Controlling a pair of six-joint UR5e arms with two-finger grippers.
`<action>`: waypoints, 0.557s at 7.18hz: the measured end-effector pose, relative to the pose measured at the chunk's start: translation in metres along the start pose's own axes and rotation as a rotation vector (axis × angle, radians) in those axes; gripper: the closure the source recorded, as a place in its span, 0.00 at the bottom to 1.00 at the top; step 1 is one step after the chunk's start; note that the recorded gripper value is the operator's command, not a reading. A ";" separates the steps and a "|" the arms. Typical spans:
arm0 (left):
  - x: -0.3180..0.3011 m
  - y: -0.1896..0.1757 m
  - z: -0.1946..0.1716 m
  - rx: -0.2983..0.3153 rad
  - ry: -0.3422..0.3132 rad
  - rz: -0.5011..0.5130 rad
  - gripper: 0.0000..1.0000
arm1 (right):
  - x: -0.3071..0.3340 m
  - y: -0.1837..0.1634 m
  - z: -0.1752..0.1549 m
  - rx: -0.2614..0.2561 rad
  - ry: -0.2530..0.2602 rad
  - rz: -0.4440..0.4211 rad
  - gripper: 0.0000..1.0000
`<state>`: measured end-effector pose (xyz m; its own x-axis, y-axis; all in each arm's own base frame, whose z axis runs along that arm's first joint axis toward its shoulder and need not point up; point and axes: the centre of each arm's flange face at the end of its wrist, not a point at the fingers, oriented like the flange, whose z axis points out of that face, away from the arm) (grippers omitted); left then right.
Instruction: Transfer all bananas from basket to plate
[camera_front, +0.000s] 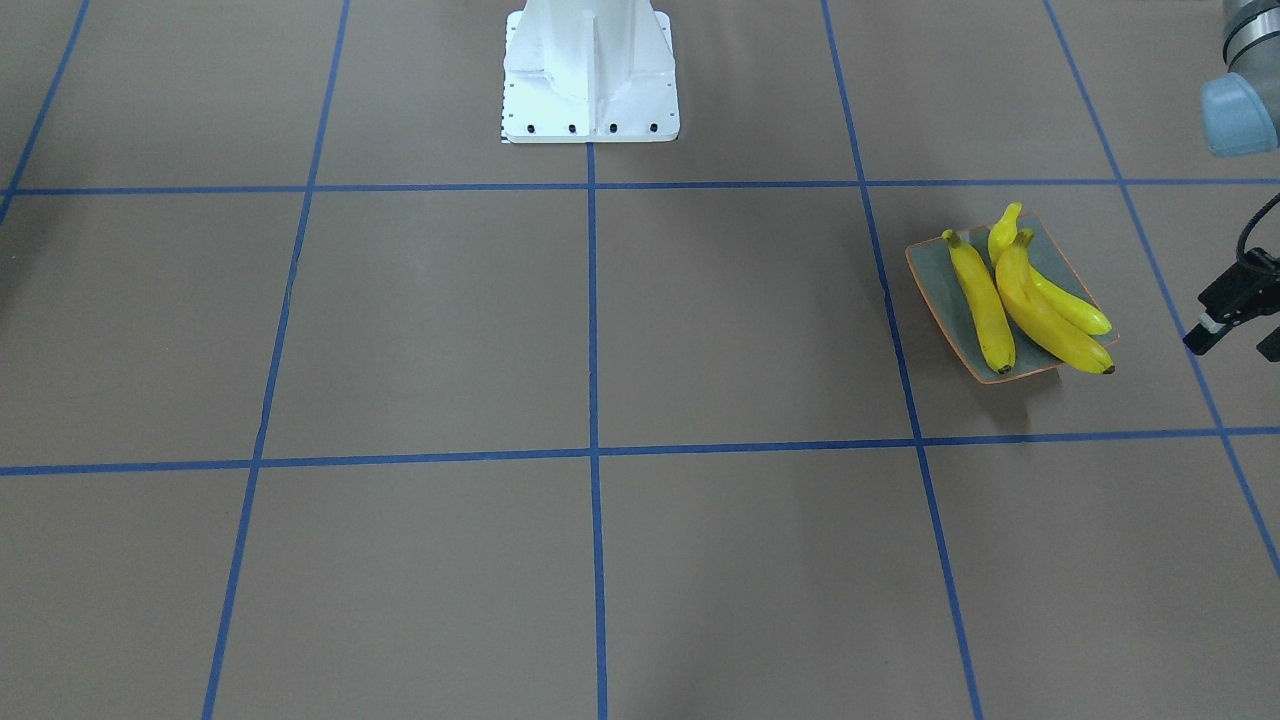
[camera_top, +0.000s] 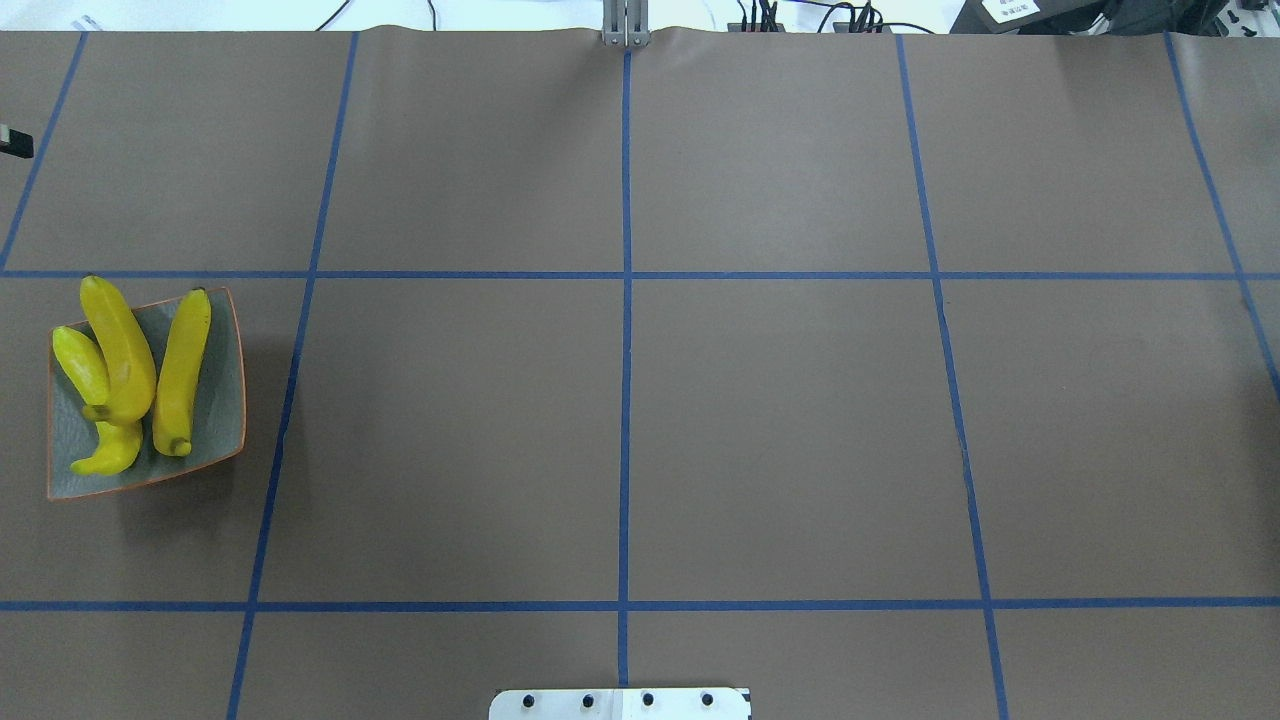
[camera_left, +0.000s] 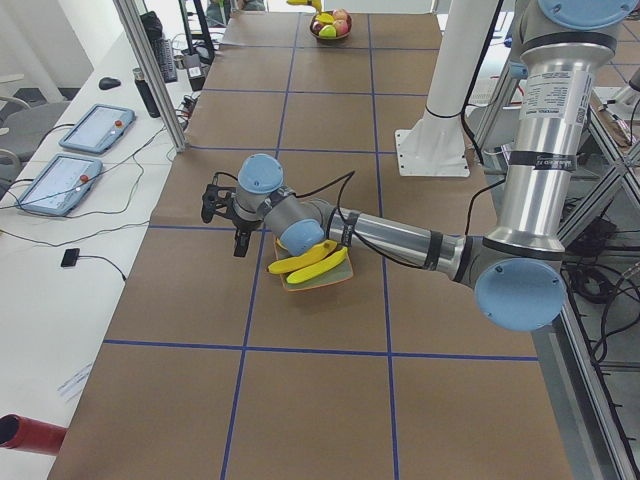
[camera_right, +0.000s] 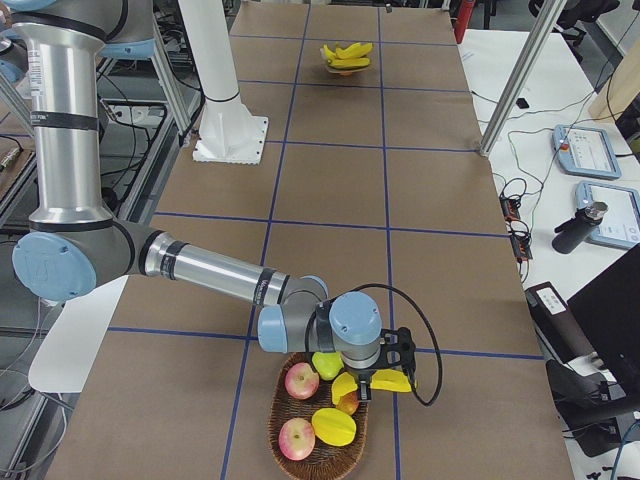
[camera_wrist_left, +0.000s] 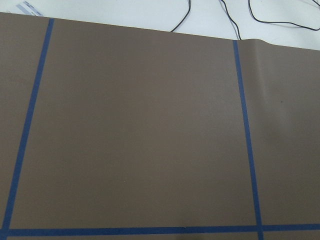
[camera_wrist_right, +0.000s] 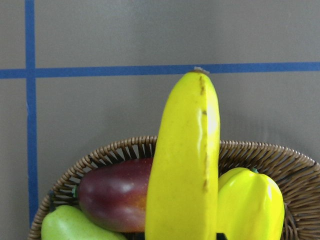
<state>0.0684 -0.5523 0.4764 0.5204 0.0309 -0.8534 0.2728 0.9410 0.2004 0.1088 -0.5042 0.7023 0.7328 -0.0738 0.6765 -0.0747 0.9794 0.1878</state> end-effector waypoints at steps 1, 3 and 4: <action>0.008 -0.004 0.000 -0.006 0.019 -0.002 0.01 | -0.020 -0.024 -0.009 0.015 -0.052 0.039 1.00; 0.035 -0.020 -0.002 0.004 0.051 -0.019 0.01 | -0.089 -0.066 -0.011 0.005 -0.157 0.131 1.00; 0.051 -0.026 0.000 0.004 0.068 -0.018 0.01 | -0.137 -0.087 -0.012 -0.008 -0.196 0.169 1.00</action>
<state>0.0882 -0.5749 0.4276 0.4593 0.0371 -0.8875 0.2847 0.9403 0.1866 0.0235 -0.5772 0.5846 0.5654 0.0565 0.8229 -0.1790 0.9823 0.0556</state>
